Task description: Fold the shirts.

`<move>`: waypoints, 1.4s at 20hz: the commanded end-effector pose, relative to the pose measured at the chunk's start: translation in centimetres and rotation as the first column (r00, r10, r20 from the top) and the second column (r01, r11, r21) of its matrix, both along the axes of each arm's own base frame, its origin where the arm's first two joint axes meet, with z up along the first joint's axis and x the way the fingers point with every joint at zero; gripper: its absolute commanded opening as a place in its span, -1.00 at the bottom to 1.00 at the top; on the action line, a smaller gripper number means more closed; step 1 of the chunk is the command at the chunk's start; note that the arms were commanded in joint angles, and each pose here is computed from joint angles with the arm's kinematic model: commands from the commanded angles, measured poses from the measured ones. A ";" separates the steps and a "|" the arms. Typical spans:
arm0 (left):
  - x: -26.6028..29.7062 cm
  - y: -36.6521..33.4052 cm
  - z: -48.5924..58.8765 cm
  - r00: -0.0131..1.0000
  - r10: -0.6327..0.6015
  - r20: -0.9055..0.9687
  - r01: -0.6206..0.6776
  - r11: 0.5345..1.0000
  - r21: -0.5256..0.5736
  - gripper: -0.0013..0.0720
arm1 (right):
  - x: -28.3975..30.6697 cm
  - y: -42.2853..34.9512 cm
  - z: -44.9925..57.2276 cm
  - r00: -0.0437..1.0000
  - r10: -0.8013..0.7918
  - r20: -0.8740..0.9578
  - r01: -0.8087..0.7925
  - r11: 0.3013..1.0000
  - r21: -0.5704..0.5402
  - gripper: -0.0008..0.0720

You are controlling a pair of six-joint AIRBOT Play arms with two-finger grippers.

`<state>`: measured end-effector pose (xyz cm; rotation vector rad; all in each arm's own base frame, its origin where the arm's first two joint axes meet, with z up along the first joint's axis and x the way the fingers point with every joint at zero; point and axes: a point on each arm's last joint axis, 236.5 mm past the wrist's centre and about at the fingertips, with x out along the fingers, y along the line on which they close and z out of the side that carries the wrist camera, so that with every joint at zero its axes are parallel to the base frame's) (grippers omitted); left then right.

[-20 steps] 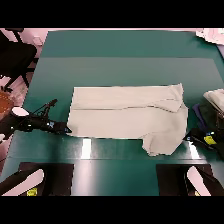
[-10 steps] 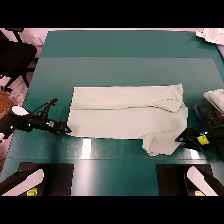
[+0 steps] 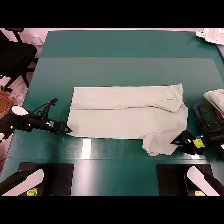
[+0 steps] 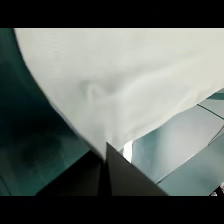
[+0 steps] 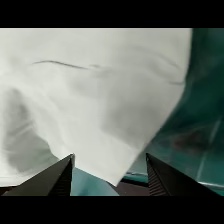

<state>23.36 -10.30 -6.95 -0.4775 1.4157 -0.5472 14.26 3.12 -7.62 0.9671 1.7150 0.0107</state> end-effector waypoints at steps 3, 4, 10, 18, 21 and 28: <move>-0.1 -0.2 0.2 1.000 -0.001 -0.002 0.001 1.000 -0.010 -0.90 | 0.8 0.3 -1.6 0.999 -0.024 -0.029 0.026 0.998 0.056 0.40; -0.1 -0.2 0.2 1.000 -0.002 -0.005 0.002 1.000 -0.013 -0.90 | 1.1 0.4 -1.6 1.000 -0.025 -0.010 0.025 0.998 0.062 0.22; -0.4 -0.9 0.8 1.000 -0.004 -0.017 0.003 0.999 -0.051 -0.90 | 3.9 0.5 1.3 0.978 -0.044 0.205 0.041 0.999 0.018 -0.91; 2.6 -3.2 7.1 0.977 0.041 0.211 -0.002 0.983 -0.182 -0.91 | 9.6 1.8 8.8 0.848 -0.128 0.514 0.095 0.991 0.090 -0.91; 4.5 -2.6 10.1 0.936 0.062 0.345 -0.012 0.989 -0.145 -0.91 | 12.0 0.2 12.7 0.783 -0.079 0.617 0.088 0.996 0.015 -0.91; 10.8 -0.2 15.2 0.798 0.215 0.564 -0.158 0.976 -0.150 -0.90 | 19.3 -0.9 15.2 0.736 0.050 0.675 -0.024 0.999 -0.047 -0.91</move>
